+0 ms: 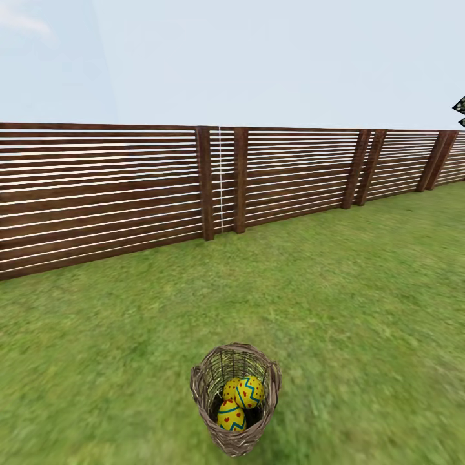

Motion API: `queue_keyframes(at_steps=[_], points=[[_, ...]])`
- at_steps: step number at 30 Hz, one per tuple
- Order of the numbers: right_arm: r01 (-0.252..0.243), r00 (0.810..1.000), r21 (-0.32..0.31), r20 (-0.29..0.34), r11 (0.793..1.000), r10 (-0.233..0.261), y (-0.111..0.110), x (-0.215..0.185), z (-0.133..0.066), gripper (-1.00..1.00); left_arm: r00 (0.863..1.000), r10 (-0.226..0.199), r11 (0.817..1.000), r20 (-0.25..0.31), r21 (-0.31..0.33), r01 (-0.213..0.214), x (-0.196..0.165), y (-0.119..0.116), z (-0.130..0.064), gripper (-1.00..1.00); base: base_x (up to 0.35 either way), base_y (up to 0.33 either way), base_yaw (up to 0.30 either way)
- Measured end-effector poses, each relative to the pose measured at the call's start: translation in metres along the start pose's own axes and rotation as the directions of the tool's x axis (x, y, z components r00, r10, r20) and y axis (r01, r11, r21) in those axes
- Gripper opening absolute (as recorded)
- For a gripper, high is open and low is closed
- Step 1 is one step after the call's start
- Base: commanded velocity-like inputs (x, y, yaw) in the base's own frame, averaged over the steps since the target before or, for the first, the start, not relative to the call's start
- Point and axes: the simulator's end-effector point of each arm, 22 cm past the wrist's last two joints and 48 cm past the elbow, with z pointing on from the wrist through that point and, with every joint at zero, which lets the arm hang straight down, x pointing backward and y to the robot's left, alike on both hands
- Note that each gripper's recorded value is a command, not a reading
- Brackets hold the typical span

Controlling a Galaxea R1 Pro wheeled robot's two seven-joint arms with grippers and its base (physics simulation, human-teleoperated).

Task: Take the three Easter eggs out of the wicker basket on the lawn in the garden, then place them on the lawn next to a single tree (choose any tree) so that all three eggs are next to the same tree and none are left in the basket.

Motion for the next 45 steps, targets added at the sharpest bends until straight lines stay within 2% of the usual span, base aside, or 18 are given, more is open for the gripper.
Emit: queue_keyframes(at_steps=[9, 12, 14, 17, 18, 20, 22, 24, 25, 27, 28, 31, 32, 34, 35, 37, 42, 45], points=[[-0.011, 0.999, 0.014, 0.042, 1.0, 0.011, -0.008, -0.01, 0.001, 1.0, 1.0, 0.002, 1.0, 0.002, -0.016, -0.002, -0.001, 0.013, 0.0, 1.0, 0.0, 0.0, 0.0], [-0.008, 0.999, 0.012, 0.052, 1.0, 0.007, -0.009, -0.012, 0.001, 1.0, 1.0, 0.005, 0.999, 0.008, -0.037, -0.004, -0.004, 0.029, 0.0, 1.0, 0.0, 0.0, 0.0], [-0.001, 0.998, 0.01, 0.06, 1.0, 0.001, -0.008, -0.014, 0.001, 1.0, 1.0, 0.008, 0.998, 0.015, -0.059, -0.007, -0.008, 0.047, 0.0, 1.0, 0.0, 0.0, 0.0], [-0.001, 0.998, 0.009, 0.067, 1.0, 0.0, -0.008, -0.016, 0.001, 1.0, 1.0, 0.017, 0.994, 0.026, -0.109, -0.014, -0.015, 0.092, -0.004, 1.0, 0.0, 0.0, 0.0], [-0.006, 0.998, 0.011, 0.07, 1.0, 0.005, -0.009, -0.018, 0.002, 1.0, 0.999, 0.021, 0.991, 0.033, -0.132, -0.016, -0.021, 0.116, -0.006, 1.0, 0.0, 0.0, 0.0], [-0.011, 0.997, 0.014, 0.077, 1.0, 0.01, -0.011, -0.021, 0.002, 1.0, 0.999, 0.026, 0.989, 0.044, -0.15, -0.019, -0.031, 0.142, -0.01, 1.0, 0.0, 0.0, 0.0], [-0.019, 0.996, 0.02, 0.092, 1.0, 0.017, -0.014, -0.029, 0.002, 1.0, 0.998, 0.01, 0.988, 0.068, -0.152, 0.0, -0.052, 0.176, -0.015, 1.0, 0.0, 0.0, 0.0], [-0.024, 0.994, 0.024, 0.107, 0.999, 0.022, -0.015, -0.039, 0.003, 1.0, 0.997, -0.013, 0.99, 0.08, -0.14, 0.024, -0.067, 0.194, -0.02, 1.0, 0.0, 0.0, 0.0], [-0.03, 0.991, 0.027, 0.129, 0.999, 0.026, -0.018, -0.052, 0.003, 1.0, 0.996, -0.041, 0.991, 0.084, -0.125, 0.051, -0.079, 0.209, -0.024, 1.0, 0.0, 0.0, 0.0], [-0.04, 0.987, 0.028, 0.16, 0.999, 0.035, -0.02, -0.069, 0.003, 1.0, 0.994, -0.059, 0.991, 0.094, -0.117, 0.07, -0.094, 0.226, -0.03, 1.0, 0.0, 0.0, 0.0], [-0.053, 0.977, 0.024, 0.206, 0.998, 0.047, -0.019, -0.092, 0.0, 1.0, 0.991, -0.072, 0.99, 0.115, -0.113, 0.085, -0.113, 0.239, -0.035, 1.0, 0.0, 0.0, 0.0], [-0.082, 0.952, 0.01, 0.297, 0.997, 0.075, -0.018, -0.139, -0.01, 1.0, 0.986, -0.078, 0.989, 0.146, -0.11, 0.095, -0.137, 0.252, -0.042, 1.0, 0.0, 0.0, 0.0], [-0.103, 0.93, -0.002, 0.354, 0.995, 0.097, -0.016, -0.169, -0.02, 1.0, 0.983, -0.081, 0.989, 0.162, -0.11, 0.1, -0.15, 0.258, -0.046, 1.0, 0.0, 0.0, 0.0], [-0.128, 0.905, -0.022, 0.406, 0.991, 0.126, -0.011, -0.203, -0.035, 1.0, 0.979, -0.085, 0.988, 0.185, -0.113, 0.107, -0.17, 0.266, -0.051, 1.0, 0.0, 0.0, 0.0], [-0.134, 0.901, -0.027, 0.413, 0.991, 0.133, -0.01, -0.212, -0.039, 1.0, 0.978, -0.085, 0.987, 0.191, -0.116, 0.109, -0.177, 0.27, -0.053, 1.0, 0.0, 0.0, 0.0], [-0.139, 0.9, -0.031, 0.412, 0.99, 0.139, -0.009, -0.225, -0.046, 1.0, 0.975, -0.09, 0.985, 0.204, -0.126, 0.117, -0.191, 0.281, -0.06, 1.0, 0.0, 0.0, 0.0], [-0.126, 0.921, -0.032, 0.368, 0.992, 0.129, -0.009, -0.253, -0.067, 1.0, 0.965, -0.113, 0.969, 0.235, -0.189, 0.159, -0.242, 0.344, -0.098, 1.0, 0.0, 0.0, 0.0], [-0.12, 0.926, -0.033, 0.358, 0.992, 0.124, -0.008, -0.256, -0.071, 1.0, 0.961, -0.106, 0.966, 0.255, -0.201, 0.159, -0.258, 0.355, -0.109, 1.0, 0.0, 0.0, 0.0]])
